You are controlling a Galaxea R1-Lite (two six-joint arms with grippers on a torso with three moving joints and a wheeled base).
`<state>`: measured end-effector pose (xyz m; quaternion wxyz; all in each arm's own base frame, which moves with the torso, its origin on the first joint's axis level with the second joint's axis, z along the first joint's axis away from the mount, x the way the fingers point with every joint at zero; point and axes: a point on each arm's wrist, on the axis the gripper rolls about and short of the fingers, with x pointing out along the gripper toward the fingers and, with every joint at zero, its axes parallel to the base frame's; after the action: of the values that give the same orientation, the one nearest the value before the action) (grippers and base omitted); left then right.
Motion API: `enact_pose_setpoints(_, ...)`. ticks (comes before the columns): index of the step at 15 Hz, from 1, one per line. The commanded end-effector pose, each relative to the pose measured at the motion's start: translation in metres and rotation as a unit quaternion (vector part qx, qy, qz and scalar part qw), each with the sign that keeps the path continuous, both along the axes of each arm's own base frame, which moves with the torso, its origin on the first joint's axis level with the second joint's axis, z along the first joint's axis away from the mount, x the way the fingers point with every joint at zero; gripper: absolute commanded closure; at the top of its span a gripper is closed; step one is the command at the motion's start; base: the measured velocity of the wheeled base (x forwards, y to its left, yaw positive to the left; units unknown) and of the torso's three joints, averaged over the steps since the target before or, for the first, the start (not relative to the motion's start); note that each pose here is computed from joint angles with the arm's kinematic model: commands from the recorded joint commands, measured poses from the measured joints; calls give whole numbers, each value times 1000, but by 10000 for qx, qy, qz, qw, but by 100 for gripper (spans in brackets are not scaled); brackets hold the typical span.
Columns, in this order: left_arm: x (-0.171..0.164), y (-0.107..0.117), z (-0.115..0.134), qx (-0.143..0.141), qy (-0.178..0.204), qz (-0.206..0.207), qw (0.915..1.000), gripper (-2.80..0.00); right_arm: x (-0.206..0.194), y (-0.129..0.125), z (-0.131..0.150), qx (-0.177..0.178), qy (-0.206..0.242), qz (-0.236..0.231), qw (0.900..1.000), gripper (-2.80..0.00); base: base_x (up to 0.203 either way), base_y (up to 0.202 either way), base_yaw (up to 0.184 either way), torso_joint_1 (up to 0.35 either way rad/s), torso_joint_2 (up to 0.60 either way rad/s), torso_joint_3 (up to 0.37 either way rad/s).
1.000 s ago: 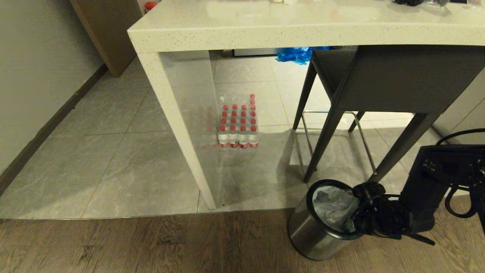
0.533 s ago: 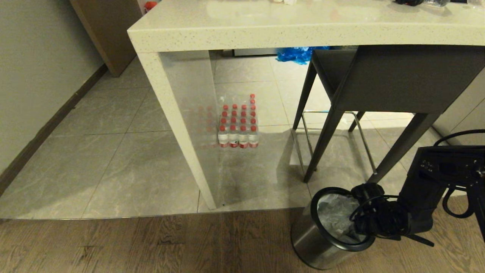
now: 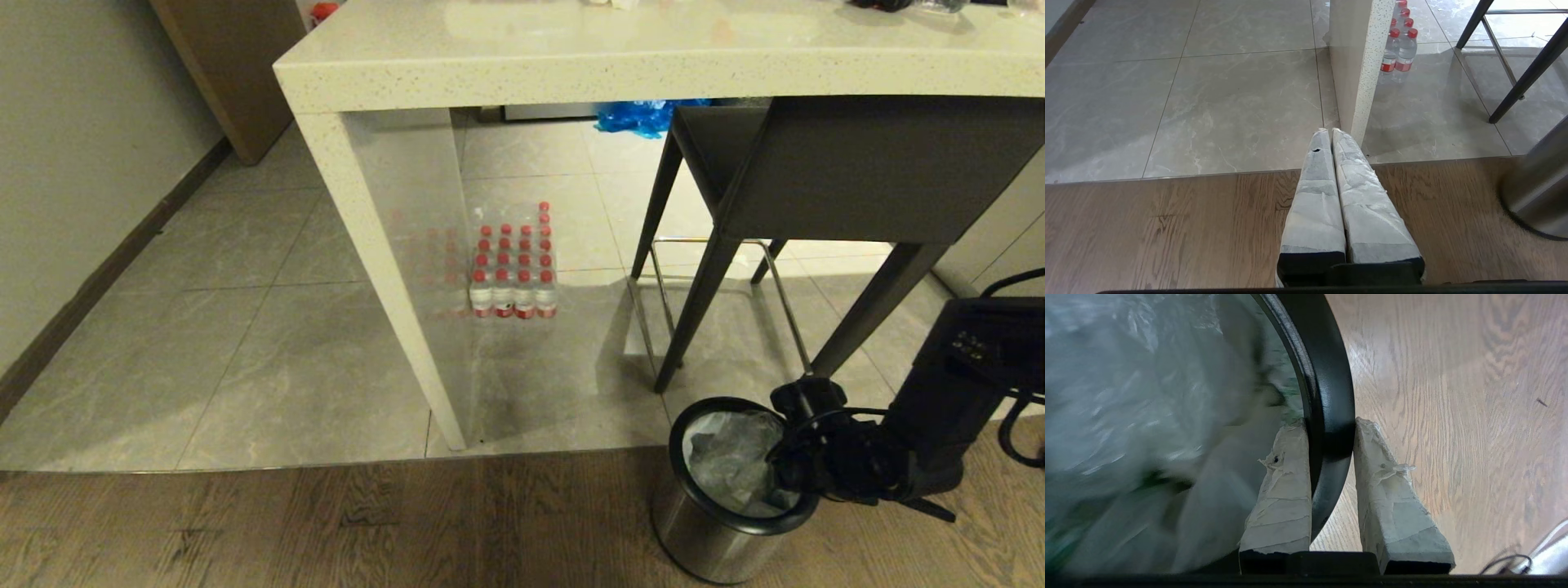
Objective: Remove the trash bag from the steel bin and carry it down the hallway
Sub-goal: Place the outer trash can on the ground
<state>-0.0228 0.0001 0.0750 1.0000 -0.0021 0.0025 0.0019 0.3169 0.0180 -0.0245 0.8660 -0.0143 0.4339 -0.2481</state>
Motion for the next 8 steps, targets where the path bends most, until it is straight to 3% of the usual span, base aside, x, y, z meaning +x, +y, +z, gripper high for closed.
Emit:
enact_pose_setpoints(1,0,0,0,-2,4,10,10000,0,-8,0,31,36,-411,-4,9991,0,0,0,0,0,0,0)
enact_pose_setpoints(8,0,0,0,-2,4,6,10000,0,-33,-2,87,241,-1082,259,9935,0,0,0,0,0,0,0)
